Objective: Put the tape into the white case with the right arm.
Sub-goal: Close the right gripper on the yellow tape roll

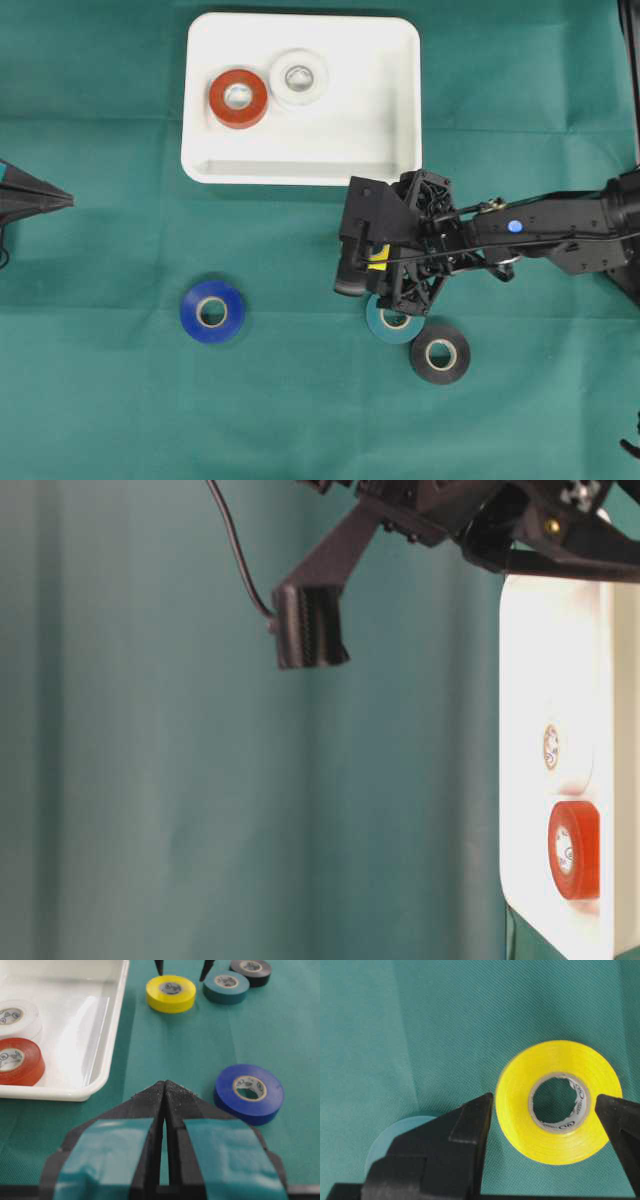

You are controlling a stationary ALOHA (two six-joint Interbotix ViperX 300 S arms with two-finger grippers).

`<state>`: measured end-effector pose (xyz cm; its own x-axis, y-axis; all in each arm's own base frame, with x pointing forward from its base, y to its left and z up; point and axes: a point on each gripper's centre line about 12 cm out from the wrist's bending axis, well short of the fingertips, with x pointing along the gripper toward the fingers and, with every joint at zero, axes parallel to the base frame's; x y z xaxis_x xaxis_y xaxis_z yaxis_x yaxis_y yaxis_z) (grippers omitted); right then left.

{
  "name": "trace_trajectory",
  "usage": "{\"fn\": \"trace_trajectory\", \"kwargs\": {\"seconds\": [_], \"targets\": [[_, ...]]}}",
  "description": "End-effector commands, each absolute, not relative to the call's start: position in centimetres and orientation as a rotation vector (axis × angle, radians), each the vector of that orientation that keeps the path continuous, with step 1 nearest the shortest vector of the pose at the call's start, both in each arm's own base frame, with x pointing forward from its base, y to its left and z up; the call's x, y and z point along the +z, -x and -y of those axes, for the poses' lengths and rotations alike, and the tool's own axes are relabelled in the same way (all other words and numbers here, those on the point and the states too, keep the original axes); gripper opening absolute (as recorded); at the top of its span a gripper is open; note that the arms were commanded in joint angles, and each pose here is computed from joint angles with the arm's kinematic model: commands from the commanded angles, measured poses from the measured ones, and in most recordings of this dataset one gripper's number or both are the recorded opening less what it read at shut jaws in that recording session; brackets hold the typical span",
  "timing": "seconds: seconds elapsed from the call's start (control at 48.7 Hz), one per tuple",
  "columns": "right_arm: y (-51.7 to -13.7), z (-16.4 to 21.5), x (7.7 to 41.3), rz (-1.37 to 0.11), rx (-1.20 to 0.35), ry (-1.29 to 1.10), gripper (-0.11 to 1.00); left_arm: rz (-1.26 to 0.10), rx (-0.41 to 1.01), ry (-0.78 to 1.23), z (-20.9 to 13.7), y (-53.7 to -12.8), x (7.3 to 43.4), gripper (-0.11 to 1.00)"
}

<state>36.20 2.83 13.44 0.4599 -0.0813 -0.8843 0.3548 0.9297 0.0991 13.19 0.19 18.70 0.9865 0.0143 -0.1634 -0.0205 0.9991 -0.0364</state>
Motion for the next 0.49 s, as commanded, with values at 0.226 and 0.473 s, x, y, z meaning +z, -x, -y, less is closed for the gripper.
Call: {"fn": "trace_trajectory", "kwargs": {"seconds": [0.226, 0.473], "targets": [[-37.2, -3.4, 14.6, -1.034, -0.281, -0.327, 0.5, -0.15, 0.02, 0.038, -0.2, -13.3, 19.2, 0.0], [-37.5, -3.8, 13.3, -1.046, -0.27, -0.325, 0.5, -0.148, 0.021, 0.038, -0.2, -13.3, 19.2, 0.0]]}}
